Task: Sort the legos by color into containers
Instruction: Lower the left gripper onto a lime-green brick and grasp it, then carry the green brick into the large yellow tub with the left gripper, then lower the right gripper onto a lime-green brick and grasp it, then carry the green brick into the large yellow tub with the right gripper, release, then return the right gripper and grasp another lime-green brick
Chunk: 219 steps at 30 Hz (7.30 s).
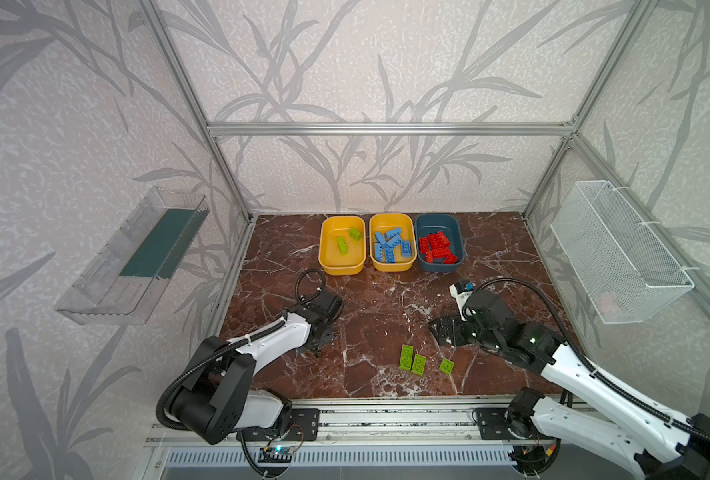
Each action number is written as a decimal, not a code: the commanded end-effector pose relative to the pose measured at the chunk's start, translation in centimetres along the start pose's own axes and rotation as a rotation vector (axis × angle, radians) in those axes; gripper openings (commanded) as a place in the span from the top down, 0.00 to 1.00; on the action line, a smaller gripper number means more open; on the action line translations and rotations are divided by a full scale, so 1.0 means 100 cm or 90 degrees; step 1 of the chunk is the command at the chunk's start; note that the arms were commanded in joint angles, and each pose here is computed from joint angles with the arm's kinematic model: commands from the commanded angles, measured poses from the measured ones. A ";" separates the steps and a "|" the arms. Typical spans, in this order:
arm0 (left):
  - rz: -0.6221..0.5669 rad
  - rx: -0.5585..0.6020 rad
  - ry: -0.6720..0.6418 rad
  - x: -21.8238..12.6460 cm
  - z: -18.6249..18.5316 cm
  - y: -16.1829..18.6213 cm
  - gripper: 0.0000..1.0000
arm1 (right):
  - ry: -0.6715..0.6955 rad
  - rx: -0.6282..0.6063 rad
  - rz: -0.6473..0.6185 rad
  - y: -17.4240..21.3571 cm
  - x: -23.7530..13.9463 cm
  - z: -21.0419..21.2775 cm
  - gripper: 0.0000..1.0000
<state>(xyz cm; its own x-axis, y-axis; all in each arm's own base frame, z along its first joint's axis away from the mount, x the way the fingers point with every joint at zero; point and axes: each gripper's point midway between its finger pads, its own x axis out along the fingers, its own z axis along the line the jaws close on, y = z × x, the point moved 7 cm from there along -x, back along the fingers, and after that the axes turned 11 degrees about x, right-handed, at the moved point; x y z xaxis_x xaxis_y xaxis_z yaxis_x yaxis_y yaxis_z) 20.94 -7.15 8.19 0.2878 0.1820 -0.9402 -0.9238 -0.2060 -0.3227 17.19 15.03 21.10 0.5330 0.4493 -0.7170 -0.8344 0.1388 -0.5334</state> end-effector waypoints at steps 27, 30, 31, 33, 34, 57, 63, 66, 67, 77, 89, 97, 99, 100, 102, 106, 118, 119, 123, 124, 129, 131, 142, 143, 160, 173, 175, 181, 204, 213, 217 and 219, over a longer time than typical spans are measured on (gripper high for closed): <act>-0.111 0.044 0.047 -0.031 -0.085 -0.230 0.76 | 0.054 -0.010 -0.004 -0.009 0.010 -0.006 0.01; -0.090 0.042 0.054 -0.014 -0.092 -0.255 0.74 | 0.061 -0.002 -0.005 -0.014 0.012 -0.008 0.01; -0.084 0.046 0.055 -0.009 -0.096 -0.261 0.71 | 0.064 0.001 -0.007 -0.017 0.012 -0.009 0.01; -0.077 0.052 0.061 -0.003 -0.102 -0.272 0.56 | 0.068 0.005 -0.010 -0.021 0.014 -0.011 0.01; -0.073 0.058 0.067 -0.002 -0.106 -0.275 0.41 | 0.070 0.006 -0.011 -0.023 0.016 -0.011 0.01; -0.163 0.052 0.131 -0.065 -0.065 -0.097 0.14 | 0.112 -0.032 0.094 0.018 0.044 0.015 0.08; -0.186 0.009 0.139 -0.069 -0.028 -0.040 0.12 | 0.082 -0.030 0.129 0.039 0.059 0.037 0.17; -0.211 -0.011 0.151 -0.074 -0.009 -0.025 0.10 | 0.070 -0.011 0.163 0.048 0.075 0.042 0.19; -0.218 -0.014 0.154 -0.076 -0.004 -0.021 0.09 | 0.072 -0.010 0.178 0.050 0.080 0.044 0.21; -0.245 -0.051 0.185 -0.079 0.019 0.002 0.08 | 0.092 -0.005 0.234 0.069 0.113 0.053 0.33; -0.296 -0.055 0.171 -0.084 0.033 0.006 0.07 | 0.119 -0.038 0.278 0.089 0.132 0.067 0.52; -0.292 -0.052 0.173 -0.082 0.033 0.007 0.07 | 0.135 -0.060 0.287 0.090 0.138 0.078 0.62; -0.290 -0.054 0.174 -0.082 0.034 0.008 0.06 | 0.135 -0.062 0.290 0.091 0.137 0.080 0.61; -0.291 -0.054 0.174 -0.083 0.034 0.009 0.06 | 0.139 -0.065 0.291 0.091 0.136 0.079 0.59; -0.294 -0.056 0.176 -0.084 0.036 0.010 0.06 | 0.147 -0.073 0.292 0.092 0.134 0.079 0.58; -0.299 -0.061 0.180 -0.086 0.039 0.011 0.01 | 0.176 -0.088 0.304 0.100 0.137 0.073 0.57; -0.294 -0.060 0.186 -0.086 0.039 0.013 0.01 | 0.180 -0.111 0.306 0.101 0.139 0.081 0.74; -0.294 -0.060 0.184 -0.086 0.039 0.013 0.01 | 0.178 -0.119 0.295 0.095 0.137 0.086 0.75; -0.290 -0.055 0.183 -0.085 0.037 0.012 0.01 | 0.171 -0.146 0.259 0.062 0.133 0.106 0.76; -0.288 -0.053 0.182 -0.085 0.037 0.012 0.01 | 0.161 -0.165 0.256 0.050 0.133 0.111 0.77; -0.280 -0.050 0.178 -0.082 0.033 0.009 0.01 | 0.090 -0.132 0.216 -0.019 0.152 0.131 0.77; -0.277 -0.054 0.177 -0.081 0.031 0.008 0.01 | 0.050 -0.120 0.181 -0.050 0.164 0.142 0.77; -0.270 -0.066 0.132 -0.079 0.030 -0.005 0.01 | -0.070 -0.099 0.058 -0.172 0.249 0.176 0.76; -0.271 -0.070 0.130 -0.079 0.030 -0.006 0.01 | -0.081 -0.097 0.054 -0.179 0.258 0.179 0.76; -0.224 -0.067 0.130 -0.078 0.017 -0.025 0.01 | -0.214 -0.084 -0.009 -0.233 0.232 0.191 0.20; -0.215 -0.041 0.273 -0.089 0.002 -0.012 0.01 | -0.092 -0.094 0.029 -0.145 0.118 0.128 0.20; -0.217 -0.037 0.280 -0.090 0.002 -0.008 0.01 | -0.067 -0.095 0.048 -0.120 0.104 0.112 0.21; -0.208 -0.044 0.294 -0.088 0.004 0.004 0.01 | 0.020 -0.088 0.100 -0.053 0.075 0.070 0.21; -0.190 -0.042 0.303 -0.078 0.017 0.041 0.01 | 0.169 -0.050 0.272 0.097 0.082 0.029 0.35; -0.191 -0.025 0.298 -0.074 0.016 0.042 0.01 | 0.213 -0.035 0.310 0.121 0.097 0.026 0.45; -0.197 -0.023 0.292 -0.074 0.019 0.043 0.01 | 0.226 -0.030 0.320 0.126 0.103 0.023 0.54; -0.203 -0.028 0.291 -0.073 0.020 0.043 0.01 | 0.225 -0.028 0.326 0.128 0.106 0.024 0.58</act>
<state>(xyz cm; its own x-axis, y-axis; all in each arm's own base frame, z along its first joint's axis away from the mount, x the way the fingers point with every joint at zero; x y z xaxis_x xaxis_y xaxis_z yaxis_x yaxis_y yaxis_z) 14.61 -8.06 14.52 0.6373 -0.2304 -0.7354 -0.7686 -0.2585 -0.5852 12.08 23.54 8.40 0.1060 0.1399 -0.9845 -0.9906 -0.0708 -0.1167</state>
